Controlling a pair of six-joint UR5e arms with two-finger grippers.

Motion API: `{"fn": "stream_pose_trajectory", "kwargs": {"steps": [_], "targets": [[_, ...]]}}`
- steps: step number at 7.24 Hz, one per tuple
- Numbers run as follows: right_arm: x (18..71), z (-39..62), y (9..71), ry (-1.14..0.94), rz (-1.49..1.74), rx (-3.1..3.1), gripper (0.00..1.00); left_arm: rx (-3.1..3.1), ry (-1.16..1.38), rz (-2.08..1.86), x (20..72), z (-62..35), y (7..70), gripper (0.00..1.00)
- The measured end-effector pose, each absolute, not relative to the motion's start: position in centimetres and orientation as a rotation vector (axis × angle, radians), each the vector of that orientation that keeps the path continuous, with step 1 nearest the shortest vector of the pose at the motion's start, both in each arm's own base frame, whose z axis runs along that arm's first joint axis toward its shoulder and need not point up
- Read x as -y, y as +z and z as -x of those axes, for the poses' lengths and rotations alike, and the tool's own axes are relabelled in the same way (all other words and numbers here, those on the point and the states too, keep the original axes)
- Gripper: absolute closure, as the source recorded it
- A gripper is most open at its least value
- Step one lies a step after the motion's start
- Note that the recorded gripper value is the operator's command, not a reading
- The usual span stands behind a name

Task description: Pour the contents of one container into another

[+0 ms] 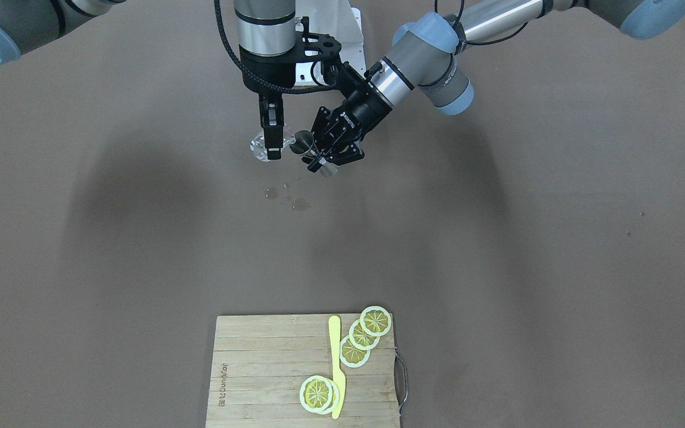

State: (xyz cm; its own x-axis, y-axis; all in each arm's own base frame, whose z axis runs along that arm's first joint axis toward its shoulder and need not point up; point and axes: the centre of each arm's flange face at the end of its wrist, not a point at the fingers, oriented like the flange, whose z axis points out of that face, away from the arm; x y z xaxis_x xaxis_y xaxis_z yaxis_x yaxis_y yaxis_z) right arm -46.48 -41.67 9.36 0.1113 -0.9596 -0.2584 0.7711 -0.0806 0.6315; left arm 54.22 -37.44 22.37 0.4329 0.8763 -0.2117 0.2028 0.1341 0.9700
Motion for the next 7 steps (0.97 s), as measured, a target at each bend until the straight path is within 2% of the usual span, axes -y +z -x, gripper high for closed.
{"fn": "stream_pose_trajectory", "kwargs": {"steps": [7], "targets": [[41.56, 47.39, 8.84, -1.501, -0.761, 0.273, 1.0, -1.049, 0.651, -1.381, 37.39, -54.13, 22.71, 1.0]]}}
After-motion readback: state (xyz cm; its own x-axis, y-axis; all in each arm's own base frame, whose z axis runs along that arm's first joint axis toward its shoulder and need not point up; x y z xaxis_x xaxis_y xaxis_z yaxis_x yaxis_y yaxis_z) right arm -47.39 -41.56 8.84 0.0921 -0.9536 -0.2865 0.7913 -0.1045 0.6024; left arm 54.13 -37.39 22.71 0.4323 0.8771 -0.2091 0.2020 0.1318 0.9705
